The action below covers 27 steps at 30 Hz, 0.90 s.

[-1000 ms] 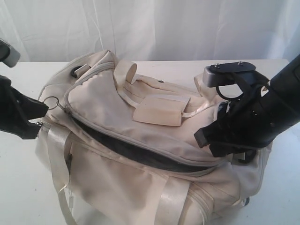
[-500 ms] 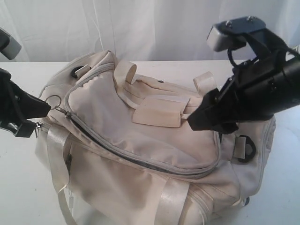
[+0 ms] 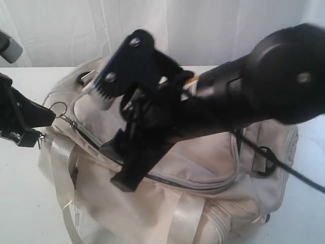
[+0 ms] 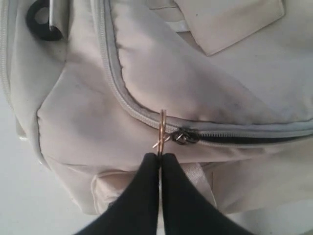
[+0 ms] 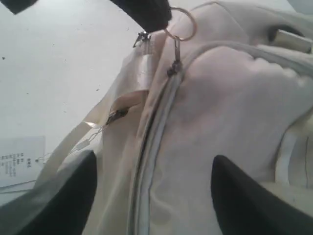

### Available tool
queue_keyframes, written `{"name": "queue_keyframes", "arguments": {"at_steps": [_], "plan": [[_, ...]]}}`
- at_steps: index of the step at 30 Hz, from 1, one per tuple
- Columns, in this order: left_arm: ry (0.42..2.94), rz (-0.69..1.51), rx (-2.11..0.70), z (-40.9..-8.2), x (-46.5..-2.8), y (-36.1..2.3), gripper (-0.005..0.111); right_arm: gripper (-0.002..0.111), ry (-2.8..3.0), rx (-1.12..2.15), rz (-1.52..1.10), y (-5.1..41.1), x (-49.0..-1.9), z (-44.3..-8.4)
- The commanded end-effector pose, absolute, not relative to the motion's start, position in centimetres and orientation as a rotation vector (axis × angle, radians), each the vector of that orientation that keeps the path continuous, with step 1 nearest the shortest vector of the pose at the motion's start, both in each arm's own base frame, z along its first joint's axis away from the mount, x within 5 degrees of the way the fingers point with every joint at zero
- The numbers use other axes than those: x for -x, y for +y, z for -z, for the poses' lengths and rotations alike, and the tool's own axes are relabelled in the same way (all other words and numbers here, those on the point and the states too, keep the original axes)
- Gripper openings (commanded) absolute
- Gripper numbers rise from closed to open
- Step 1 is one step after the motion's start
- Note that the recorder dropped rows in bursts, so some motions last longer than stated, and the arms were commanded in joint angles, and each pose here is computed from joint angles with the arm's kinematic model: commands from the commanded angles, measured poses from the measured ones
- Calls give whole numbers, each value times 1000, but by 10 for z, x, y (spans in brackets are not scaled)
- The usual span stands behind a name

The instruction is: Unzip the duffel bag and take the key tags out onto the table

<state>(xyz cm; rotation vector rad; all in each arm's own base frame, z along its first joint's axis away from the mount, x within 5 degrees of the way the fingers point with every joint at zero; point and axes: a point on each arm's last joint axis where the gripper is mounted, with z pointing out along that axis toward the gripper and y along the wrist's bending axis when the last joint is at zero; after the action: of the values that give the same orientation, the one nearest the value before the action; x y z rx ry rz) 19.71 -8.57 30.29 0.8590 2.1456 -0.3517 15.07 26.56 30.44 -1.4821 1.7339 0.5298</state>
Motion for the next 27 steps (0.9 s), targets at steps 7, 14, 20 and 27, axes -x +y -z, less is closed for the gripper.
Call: {"name": "queue_keyframes", "arguments": {"at_steps": [7,14,20,27], "plan": [[2135,380,-828,-307,-196,-86,0,51,1602,1635,-250,334,-160,-261],[2150,362,-804,-300,-207,-87,0,0,1725,1661,-218,328,-159,-252],[2146,318,-757,-292,-222,-88,0,0,1810,1679,-193,324,-155,-246],[2110,318,-758,-308,-233,-91,0,0,1863,1709,-169,308,-147,-240]]}}
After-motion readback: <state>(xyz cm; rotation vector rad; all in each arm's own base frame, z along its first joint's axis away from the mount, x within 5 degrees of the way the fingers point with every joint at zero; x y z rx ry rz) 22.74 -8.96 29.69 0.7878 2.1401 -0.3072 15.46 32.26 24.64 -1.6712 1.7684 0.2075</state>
